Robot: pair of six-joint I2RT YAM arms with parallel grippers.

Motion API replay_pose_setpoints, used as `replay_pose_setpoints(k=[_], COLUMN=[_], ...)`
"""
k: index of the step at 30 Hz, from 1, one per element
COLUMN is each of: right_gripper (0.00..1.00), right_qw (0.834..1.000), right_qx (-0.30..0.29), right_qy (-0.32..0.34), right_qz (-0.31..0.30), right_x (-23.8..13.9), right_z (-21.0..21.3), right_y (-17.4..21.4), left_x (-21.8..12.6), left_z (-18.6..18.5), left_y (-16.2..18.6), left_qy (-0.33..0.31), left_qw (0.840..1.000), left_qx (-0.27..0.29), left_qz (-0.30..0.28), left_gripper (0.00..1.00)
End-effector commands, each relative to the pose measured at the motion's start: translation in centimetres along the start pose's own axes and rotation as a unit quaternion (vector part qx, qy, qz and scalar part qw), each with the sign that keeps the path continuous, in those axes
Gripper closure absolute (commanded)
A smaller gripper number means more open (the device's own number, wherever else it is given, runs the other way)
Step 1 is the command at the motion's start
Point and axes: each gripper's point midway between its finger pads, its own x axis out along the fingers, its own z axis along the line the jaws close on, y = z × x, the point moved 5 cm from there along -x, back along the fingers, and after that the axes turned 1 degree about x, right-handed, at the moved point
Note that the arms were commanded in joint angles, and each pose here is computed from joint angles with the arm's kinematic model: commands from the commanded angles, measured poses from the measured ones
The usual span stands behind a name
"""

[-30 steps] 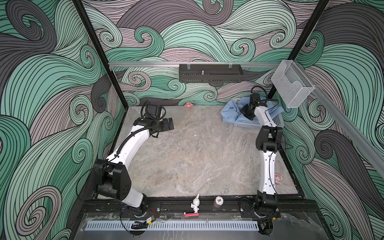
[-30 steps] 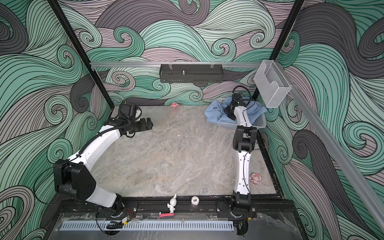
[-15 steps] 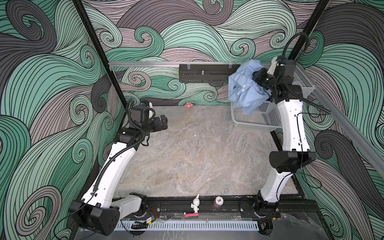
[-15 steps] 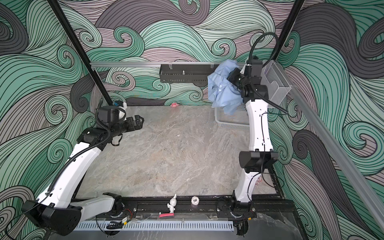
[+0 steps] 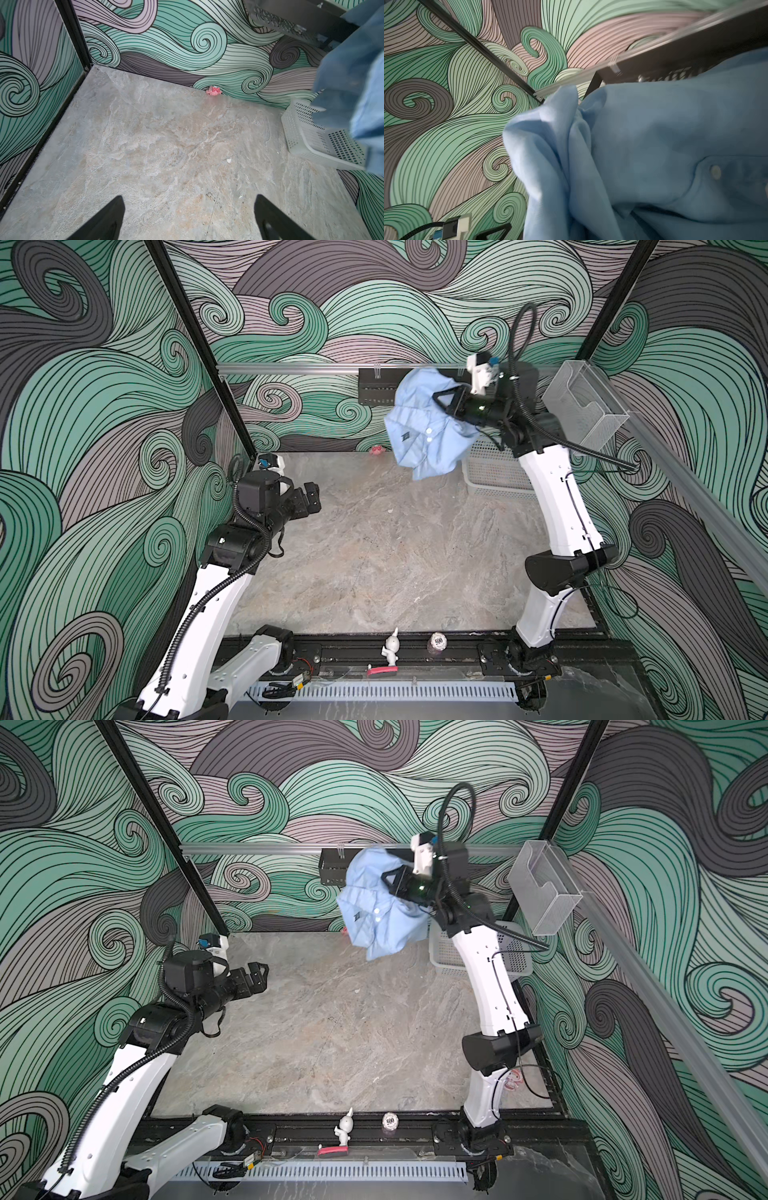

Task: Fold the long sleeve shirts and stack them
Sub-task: 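Lift the blue shirt out of the basket and lower it onto the table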

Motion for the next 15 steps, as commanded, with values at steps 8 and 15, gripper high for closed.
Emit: replay_pose_setpoints(k=[8,15], right_gripper=[1.0,1.0], right_qw=[0.947,0.92], right_qx=[0.204,0.313], right_qy=[-0.231,-0.202], right_qz=[0.09,0.124], right_x=[6.9,10.4], right_z=[7.3,-0.1], right_y=[9.7,16.3], left_x=[-3.2,-2.4], left_z=[2.7,2.7], left_y=[-0.5,-0.1], left_qy=[-0.069,-0.066], left_qw=[0.996,0.996], left_qx=[-0.031,-0.039], left_qz=[-0.053,-0.05], left_gripper=[0.01,0.01])
